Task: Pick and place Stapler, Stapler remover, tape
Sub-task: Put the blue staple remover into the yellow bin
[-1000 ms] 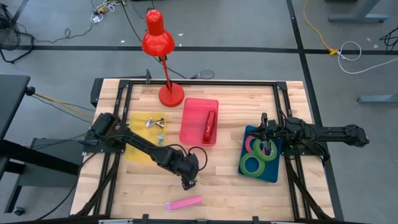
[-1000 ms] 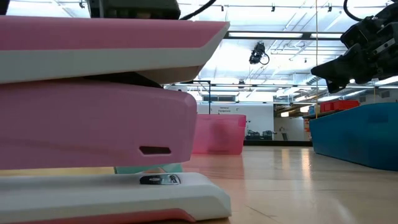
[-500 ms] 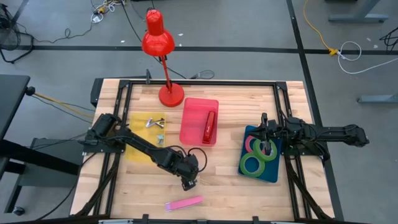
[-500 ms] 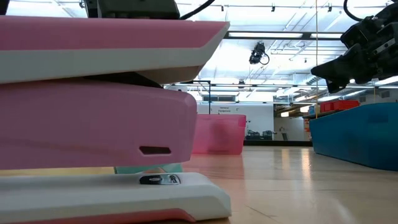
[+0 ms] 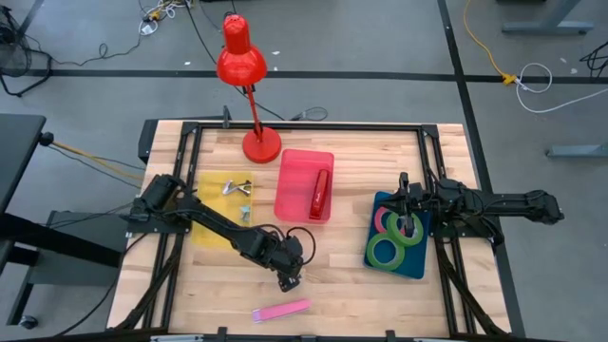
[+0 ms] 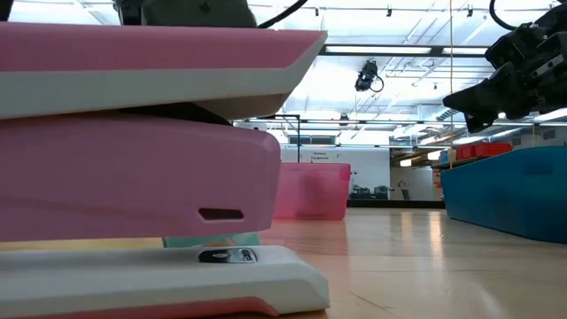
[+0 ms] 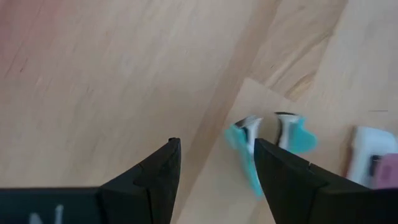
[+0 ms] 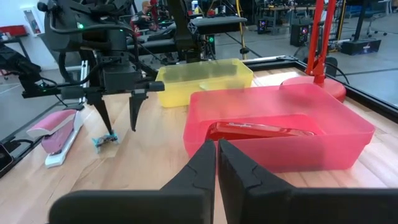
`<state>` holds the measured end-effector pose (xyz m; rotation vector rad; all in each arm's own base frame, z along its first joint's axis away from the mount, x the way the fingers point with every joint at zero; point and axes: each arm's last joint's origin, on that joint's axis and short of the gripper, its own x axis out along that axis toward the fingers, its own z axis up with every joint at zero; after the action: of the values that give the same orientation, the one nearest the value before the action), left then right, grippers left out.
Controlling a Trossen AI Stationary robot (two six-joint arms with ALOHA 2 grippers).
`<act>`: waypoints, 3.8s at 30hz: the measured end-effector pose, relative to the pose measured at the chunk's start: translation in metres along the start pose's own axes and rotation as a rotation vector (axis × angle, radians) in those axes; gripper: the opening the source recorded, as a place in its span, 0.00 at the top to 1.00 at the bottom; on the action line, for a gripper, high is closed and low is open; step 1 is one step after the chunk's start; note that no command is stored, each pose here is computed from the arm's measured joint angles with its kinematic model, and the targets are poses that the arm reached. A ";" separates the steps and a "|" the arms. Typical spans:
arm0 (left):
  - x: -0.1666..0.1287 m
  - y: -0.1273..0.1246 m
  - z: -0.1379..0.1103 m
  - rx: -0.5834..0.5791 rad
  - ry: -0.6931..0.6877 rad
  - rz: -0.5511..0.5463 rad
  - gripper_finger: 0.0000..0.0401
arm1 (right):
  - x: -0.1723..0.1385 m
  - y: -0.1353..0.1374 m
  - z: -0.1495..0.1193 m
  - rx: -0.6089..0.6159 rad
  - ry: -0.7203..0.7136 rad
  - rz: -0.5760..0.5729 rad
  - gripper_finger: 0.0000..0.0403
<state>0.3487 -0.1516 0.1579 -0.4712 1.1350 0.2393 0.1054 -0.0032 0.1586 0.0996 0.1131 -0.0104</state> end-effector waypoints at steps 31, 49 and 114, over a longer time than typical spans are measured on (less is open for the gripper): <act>0.006 0.000 -0.002 0.002 0.042 -0.020 0.51 | 0.000 0.000 0.000 0.000 0.000 0.000 0.95; 0.005 0.000 -0.001 -0.004 0.038 -0.024 0.77 | 0.000 0.000 0.000 0.000 0.000 0.000 0.95; -0.092 0.036 -0.004 0.060 0.061 0.188 1.00 | 0.000 0.000 0.000 0.000 0.000 0.000 0.95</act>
<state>0.2930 -0.1168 0.2313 -0.3198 1.2439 0.3554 0.1054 -0.0032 0.1586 0.0994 0.1131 -0.0105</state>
